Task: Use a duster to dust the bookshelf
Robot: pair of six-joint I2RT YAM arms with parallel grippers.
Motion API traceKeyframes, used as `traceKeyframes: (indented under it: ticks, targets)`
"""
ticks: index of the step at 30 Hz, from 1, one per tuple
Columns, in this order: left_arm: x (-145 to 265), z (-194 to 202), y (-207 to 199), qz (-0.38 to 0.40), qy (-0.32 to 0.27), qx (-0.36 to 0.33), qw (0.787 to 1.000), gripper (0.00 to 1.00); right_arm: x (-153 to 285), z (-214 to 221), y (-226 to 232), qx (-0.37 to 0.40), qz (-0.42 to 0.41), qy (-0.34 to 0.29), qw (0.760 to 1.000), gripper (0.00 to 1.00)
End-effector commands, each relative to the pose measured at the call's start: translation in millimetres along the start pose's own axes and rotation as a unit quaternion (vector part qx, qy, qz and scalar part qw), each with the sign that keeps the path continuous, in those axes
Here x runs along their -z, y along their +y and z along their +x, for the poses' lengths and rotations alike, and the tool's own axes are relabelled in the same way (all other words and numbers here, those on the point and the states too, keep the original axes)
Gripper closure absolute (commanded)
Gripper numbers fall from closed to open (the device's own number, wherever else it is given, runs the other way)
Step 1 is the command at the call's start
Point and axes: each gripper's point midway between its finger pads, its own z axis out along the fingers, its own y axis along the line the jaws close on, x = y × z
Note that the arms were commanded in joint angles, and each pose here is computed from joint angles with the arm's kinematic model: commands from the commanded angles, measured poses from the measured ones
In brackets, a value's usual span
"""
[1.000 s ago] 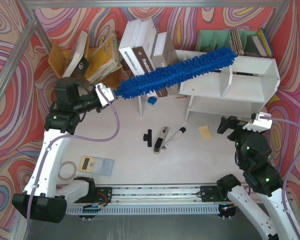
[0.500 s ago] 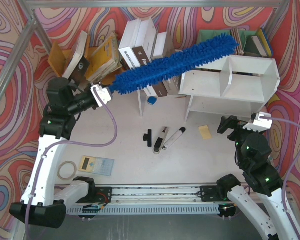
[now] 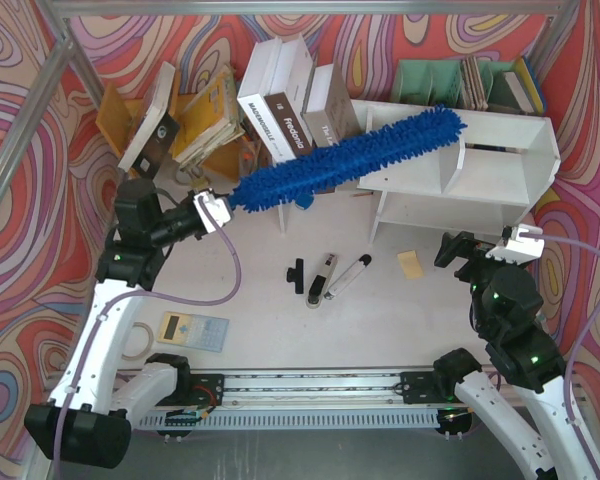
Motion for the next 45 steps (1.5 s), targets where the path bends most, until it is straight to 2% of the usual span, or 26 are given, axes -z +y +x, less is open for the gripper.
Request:
traceKeyframes:
  ticks: [1, 8, 11, 16, 24, 30, 34, 45]
  targets:
    - [-2, -23, 10, -0.017, -0.042, -0.015, 0.999, 1.00, -3, -3, -2, 0.002, 0.010, -0.006, 1.000, 0.11]
    - [8, -57, 32, -0.032, -0.062, -0.036, 0.997, 1.00, -2, -3, -3, 0.001, 0.012, -0.008, 1.000, 0.11]
    - [9, -61, 31, -0.026, -0.066, -0.035, 0.997, 1.00, -2, -4, -4, 0.001, 0.012, -0.010, 1.000, 0.11]
    - [3, -45, 16, -0.014, -0.065, -0.017, 0.998, 1.00, -1, -4, -4, 0.001, 0.012, -0.011, 1.000, 0.11]
    - [-8, -3, -29, 0.019, -0.049, 0.026, 0.998, 1.00, -2, -3, -3, 0.002, 0.011, -0.009, 1.000, 0.11]
    - [-18, 15, -51, 0.048, -0.021, 0.027, 0.998, 1.00, -3, -3, -3, 0.003, 0.012, -0.008, 1.000, 0.11]
    - [-22, 14, -39, 0.041, -0.014, 0.022, 0.999, 1.00, -3, -3, -3, 0.003, 0.012, -0.009, 1.000, 0.11]
    - [-8, -31, -1, 0.008, -0.035, -0.025, 0.999, 1.00, -2, -4, -4, 0.001, 0.011, -0.011, 1.000, 0.11]
